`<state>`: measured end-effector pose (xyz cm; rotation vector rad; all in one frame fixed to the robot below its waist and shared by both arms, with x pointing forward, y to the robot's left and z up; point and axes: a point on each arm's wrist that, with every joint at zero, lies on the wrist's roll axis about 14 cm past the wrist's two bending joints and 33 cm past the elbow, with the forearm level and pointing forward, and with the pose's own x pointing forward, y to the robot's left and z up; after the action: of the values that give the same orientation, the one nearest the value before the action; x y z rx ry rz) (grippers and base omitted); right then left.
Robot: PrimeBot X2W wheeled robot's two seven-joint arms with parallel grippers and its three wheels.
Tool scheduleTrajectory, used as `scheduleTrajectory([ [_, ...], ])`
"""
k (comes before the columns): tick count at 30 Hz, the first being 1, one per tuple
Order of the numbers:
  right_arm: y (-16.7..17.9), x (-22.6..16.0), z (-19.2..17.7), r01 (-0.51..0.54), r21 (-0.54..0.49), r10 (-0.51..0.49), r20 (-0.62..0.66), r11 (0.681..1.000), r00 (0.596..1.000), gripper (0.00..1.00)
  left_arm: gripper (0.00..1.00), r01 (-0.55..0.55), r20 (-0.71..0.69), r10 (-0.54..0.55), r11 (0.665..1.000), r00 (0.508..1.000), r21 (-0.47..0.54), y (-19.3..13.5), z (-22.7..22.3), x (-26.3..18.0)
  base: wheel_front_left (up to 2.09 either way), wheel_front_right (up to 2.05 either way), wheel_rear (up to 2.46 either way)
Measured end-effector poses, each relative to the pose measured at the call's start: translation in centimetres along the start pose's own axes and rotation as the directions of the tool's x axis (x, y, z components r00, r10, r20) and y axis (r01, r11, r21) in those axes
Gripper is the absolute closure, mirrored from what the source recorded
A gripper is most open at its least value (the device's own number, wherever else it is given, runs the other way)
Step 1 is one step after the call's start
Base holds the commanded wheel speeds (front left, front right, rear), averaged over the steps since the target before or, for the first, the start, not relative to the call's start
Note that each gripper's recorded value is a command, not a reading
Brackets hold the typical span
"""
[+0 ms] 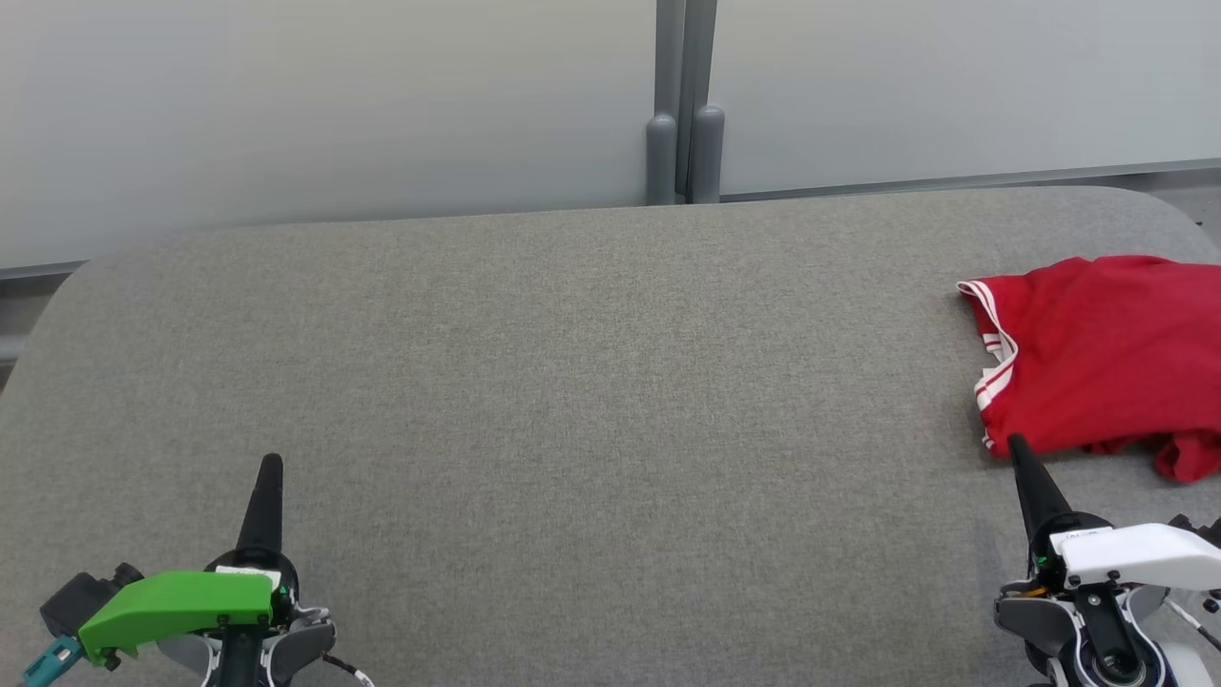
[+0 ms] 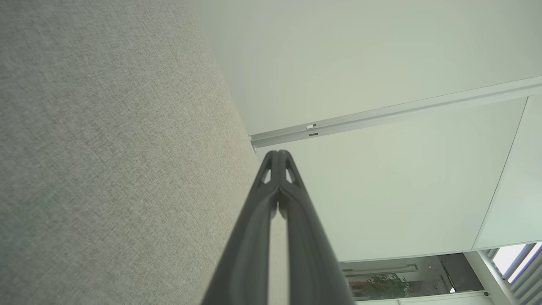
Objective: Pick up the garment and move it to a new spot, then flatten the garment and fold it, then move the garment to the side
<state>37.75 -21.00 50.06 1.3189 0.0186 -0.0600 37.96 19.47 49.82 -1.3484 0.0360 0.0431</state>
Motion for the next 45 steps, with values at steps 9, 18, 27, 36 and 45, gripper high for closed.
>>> scheduleTrajectory([
  [9, 0.5, 0.3, 0.0, -0.017, 0.08, 0.017, -0.005, 0.997, 1.0, 1.0, 1.0, 0.014, -0.006, -0.015, 0.998, 1.0, -0.068, -0.5, -0.1, 0.3, 0.0, 0.0, 0.0],
  [18, 0.8, 0.5, 0.1, -0.03, 0.155, 0.032, -0.008, 0.988, 0.999, 1.0, 1.0, 0.031, -0.008, -0.032, 0.991, 0.999, -0.132, -1.0, -0.1, 0.6, 0.0, 0.0, 0.0],
  [27, 1.2, 0.7, 0.2, -0.045, 0.225, 0.048, -0.007, 0.973, 0.999, 1.0, 1.0, 0.041, -0.014, -0.044, 0.98, 0.999, -0.192, -1.3, -0.2, 0.8, 0.0, 0.0, 0.0],
  [36, 1.4, 0.8, 0.2, -0.052, 0.253, 0.056, -0.009, 0.966, 0.998, 1.0, 1.0, 0.051, -0.015, -0.056, 0.973, 0.998, -0.224, -1.7, -0.2, 1.0, 0.0, 0.0, 0.0],
  [45, 1.4, 0.8, 0.2, -0.052, 0.253, 0.056, -0.009, 0.966, 0.998, 1.0, 1.0, 0.051, -0.015, -0.056, 0.973, 0.998, -0.224, -1.7, -0.2, 1.0, 0.0, 0.0, 0.0],
])
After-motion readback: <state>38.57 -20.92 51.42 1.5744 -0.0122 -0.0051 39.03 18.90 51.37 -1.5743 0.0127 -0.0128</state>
